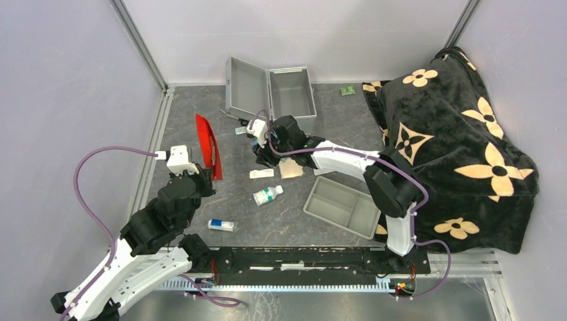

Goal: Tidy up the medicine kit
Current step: Pick up the medical item at the center of the board.

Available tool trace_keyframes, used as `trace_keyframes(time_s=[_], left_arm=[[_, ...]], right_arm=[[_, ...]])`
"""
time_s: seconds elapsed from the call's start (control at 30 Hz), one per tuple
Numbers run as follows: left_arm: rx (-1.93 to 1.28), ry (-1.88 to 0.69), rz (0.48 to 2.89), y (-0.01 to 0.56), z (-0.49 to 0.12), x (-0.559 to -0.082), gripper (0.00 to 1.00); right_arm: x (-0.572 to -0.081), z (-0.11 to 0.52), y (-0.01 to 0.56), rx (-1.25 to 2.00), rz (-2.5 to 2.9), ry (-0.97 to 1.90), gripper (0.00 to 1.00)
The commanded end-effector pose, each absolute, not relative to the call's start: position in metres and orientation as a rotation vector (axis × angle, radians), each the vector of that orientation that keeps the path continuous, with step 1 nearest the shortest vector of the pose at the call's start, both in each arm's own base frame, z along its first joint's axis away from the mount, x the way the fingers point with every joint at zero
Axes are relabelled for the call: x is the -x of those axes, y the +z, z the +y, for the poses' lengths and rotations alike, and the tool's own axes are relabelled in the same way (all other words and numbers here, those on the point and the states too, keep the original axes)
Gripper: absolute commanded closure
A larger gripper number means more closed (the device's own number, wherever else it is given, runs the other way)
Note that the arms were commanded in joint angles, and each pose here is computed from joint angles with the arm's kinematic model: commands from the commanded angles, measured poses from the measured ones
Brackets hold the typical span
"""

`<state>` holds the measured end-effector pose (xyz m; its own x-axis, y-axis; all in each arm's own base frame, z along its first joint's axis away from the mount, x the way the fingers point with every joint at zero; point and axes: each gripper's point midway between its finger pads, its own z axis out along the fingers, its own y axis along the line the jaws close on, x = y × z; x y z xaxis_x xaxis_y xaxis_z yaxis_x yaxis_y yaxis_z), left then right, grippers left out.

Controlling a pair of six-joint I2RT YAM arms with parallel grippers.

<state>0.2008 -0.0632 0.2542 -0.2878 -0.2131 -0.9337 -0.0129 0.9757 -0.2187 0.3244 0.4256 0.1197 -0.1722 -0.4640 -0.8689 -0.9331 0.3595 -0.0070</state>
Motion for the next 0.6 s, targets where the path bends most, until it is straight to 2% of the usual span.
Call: trace_keyframes(time_s=[0.0,0.57], left_arm=[[0.193,-0.24,1.813,0.264,-0.069,-0.206,0.98],[0.204,-0.239,1.804,0.266,-0.066,-0.205,0.98]], right_arm=[[-0.313,0.435,0.095,1.508,1.733,0.723,0.58],[-0.32,0.469,0.064,1.683,1.558,0.828,0.56]])
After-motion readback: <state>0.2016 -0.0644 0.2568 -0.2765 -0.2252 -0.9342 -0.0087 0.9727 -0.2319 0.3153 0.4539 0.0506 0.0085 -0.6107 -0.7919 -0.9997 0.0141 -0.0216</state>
